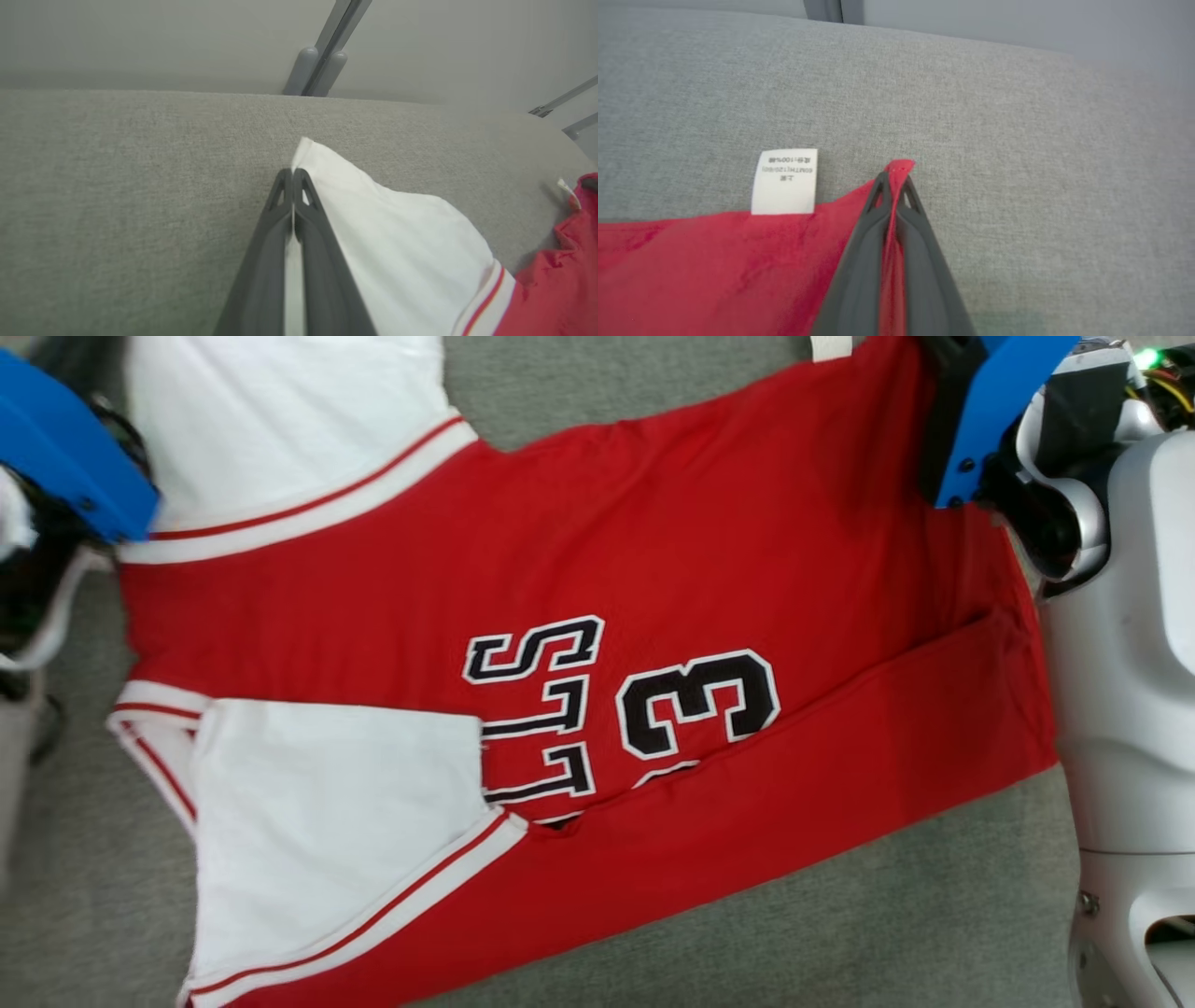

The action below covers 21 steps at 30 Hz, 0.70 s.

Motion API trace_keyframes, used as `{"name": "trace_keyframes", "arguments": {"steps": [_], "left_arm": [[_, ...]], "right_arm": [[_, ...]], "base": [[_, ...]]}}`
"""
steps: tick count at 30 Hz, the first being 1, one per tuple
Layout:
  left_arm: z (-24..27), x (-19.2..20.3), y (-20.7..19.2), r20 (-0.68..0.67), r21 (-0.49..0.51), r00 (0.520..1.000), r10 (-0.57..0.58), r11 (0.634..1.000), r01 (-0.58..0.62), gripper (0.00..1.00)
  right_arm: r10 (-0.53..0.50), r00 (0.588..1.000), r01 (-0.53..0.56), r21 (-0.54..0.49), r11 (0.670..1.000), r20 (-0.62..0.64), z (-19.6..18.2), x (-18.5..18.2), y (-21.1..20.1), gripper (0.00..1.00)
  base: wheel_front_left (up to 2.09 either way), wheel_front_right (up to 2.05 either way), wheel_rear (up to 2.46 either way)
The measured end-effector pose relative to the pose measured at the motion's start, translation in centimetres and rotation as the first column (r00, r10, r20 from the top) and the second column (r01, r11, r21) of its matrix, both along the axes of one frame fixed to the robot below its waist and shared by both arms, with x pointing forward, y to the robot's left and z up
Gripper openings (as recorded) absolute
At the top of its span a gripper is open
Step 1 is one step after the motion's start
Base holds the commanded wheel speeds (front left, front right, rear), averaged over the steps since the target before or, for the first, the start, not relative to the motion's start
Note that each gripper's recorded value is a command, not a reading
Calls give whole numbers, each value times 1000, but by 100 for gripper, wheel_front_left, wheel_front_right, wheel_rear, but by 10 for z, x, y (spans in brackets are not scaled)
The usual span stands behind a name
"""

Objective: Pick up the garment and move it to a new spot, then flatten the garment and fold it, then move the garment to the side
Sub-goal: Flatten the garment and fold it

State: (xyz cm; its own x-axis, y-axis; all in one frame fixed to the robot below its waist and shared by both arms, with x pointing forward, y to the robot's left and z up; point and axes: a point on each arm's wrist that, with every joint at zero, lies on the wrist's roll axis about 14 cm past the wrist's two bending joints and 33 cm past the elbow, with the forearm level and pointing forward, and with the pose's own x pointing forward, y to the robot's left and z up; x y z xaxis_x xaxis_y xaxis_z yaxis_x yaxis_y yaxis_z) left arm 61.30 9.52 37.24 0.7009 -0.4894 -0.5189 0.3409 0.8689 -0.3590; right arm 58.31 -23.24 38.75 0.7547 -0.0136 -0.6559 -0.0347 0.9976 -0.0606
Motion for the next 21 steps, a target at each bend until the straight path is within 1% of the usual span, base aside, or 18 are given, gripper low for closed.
{"name": "trace_keyframes", "arguments": {"steps": [4,5,7,10,13,17,21], "left_arm": [[13,-18,4,93,-93,991,92,992,-84,0],[22,-20,7,131,-129,983,131,985,-114,0],[38,-31,12,203,-170,963,176,975,-142,0],[58,-56,16,276,-237,934,225,958,-161,0],[72,-83,14,323,-283,913,249,946,-158,0],[84,-119,18,335,-334,896,292,926,-177,0],[84,-158,17,304,-355,903,304,916,-188,0]], "right_arm": [[13,997,-13,7,1000,73,18,5,4,0],[16,995,-17,7,1000,95,24,5,5,0],[20,990,-23,18,1000,137,35,4,8,0],[17,983,-24,41,999,181,48,-4,12,0],[10,981,-22,58,998,193,52,-18,12,0],[-1,980,-13,70,997,200,53,-40,9,0],[-28,983,15,73,997,181,48,-64,-1,0]], "base": [[0,0,0],[0,0,0],[0,0,0],[0,0,0],[0,0,0],[0,0,0],[0,0,0]]}}
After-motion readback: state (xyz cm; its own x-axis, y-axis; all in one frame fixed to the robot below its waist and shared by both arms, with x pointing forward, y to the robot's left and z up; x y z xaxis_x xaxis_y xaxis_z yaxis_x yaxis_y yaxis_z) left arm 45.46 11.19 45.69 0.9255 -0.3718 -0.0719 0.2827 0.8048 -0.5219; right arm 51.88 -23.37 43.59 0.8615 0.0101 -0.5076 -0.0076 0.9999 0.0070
